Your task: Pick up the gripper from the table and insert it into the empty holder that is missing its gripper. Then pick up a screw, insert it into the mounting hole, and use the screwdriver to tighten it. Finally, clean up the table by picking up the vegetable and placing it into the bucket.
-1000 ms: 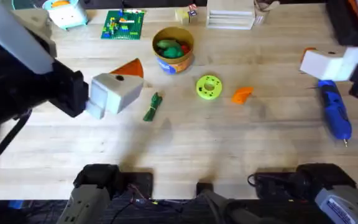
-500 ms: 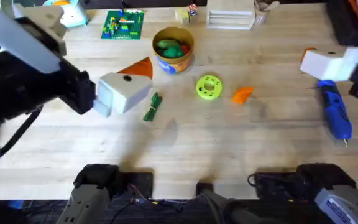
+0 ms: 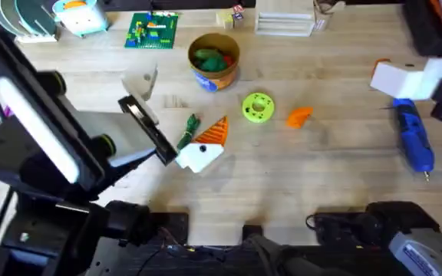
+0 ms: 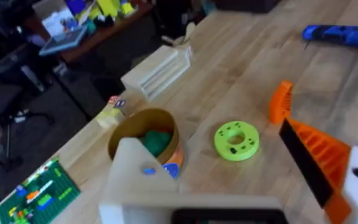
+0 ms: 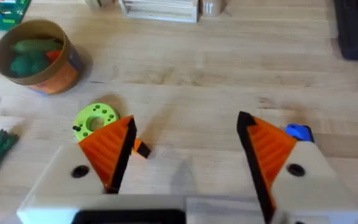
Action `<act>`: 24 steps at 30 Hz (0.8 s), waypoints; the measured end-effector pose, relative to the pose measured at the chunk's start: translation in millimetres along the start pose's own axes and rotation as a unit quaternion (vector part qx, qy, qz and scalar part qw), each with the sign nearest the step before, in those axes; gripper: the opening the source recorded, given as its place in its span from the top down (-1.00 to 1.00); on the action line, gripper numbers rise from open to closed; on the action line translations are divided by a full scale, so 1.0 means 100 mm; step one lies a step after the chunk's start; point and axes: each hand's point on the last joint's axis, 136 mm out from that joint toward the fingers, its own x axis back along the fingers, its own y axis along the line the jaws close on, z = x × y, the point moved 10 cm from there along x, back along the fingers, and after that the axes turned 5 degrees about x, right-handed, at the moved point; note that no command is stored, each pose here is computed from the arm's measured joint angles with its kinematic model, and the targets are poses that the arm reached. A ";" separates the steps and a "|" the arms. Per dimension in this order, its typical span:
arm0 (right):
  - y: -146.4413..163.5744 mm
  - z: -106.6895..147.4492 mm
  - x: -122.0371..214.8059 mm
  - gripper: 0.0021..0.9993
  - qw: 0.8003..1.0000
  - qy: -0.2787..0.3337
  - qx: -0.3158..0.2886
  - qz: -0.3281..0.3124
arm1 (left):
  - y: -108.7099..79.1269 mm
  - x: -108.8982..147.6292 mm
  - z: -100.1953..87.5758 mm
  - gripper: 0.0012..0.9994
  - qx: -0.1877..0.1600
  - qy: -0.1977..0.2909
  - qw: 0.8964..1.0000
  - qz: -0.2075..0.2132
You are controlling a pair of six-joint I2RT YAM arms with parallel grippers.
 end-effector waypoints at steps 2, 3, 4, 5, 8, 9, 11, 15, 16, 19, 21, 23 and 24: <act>0.00 0.00 0.00 -0.98 1.000 0.000 0.000 0.000 | -0.07 -0.01 0.14 -0.99 0.004 -0.020 1.000 0.005; 0.00 0.00 0.00 -0.98 1.000 0.000 0.000 0.000 | -0.10 -0.01 0.22 -0.98 0.011 -0.030 0.999 0.006; 0.00 0.00 0.00 -0.98 1.000 0.000 0.000 0.000 | -0.12 -0.02 0.29 -0.99 0.017 -0.037 0.999 0.006; 0.00 0.00 0.00 -0.98 1.000 0.000 0.000 0.000 | -0.14 -0.02 0.35 -0.99 0.024 -0.044 0.999 0.005; 0.00 0.00 0.00 -0.98 1.000 0.000 0.000 0.000 | -0.18 -0.05 0.52 -0.99 0.041 -0.063 0.997 0.004; 0.00 0.00 0.00 -0.98 1.000 0.000 0.000 0.000 | -0.20 -0.05 0.56 -0.98 0.042 -0.071 0.997 0.005; 0.00 0.00 0.00 -0.98 1.000 0.000 0.000 0.000 | -0.22 -0.06 0.63 -0.99 0.043 -0.082 0.996 0.010; 0.00 0.00 0.00 -0.98 1.000 0.000 0.000 0.000 | -0.25 -0.07 0.69 -0.99 0.059 -0.086 0.994 0.021; 0.00 0.00 0.00 -0.98 1.000 0.000 0.000 0.000 | -0.26 -0.07 0.69 -0.99 0.063 -0.087 0.994 0.024; 0.00 0.00 0.00 -0.98 1.000 0.000 0.000 0.000 | -0.28 -0.08 0.71 -0.99 0.087 -0.080 0.992 0.036; 0.00 0.00 0.00 -0.98 1.000 0.000 0.000 0.000 | -0.31 -0.09 0.74 -0.99 0.114 -0.069 0.990 0.047; 0.00 0.00 0.00 -0.98 1.000 0.000 0.000 0.000 | -0.34 -0.10 0.77 -0.99 0.147 -0.056 0.986 0.059; 0.00 0.00 0.00 -0.98 1.000 0.000 0.000 0.000 | -0.36 -0.10 0.77 -0.99 0.159 -0.054 0.984 0.065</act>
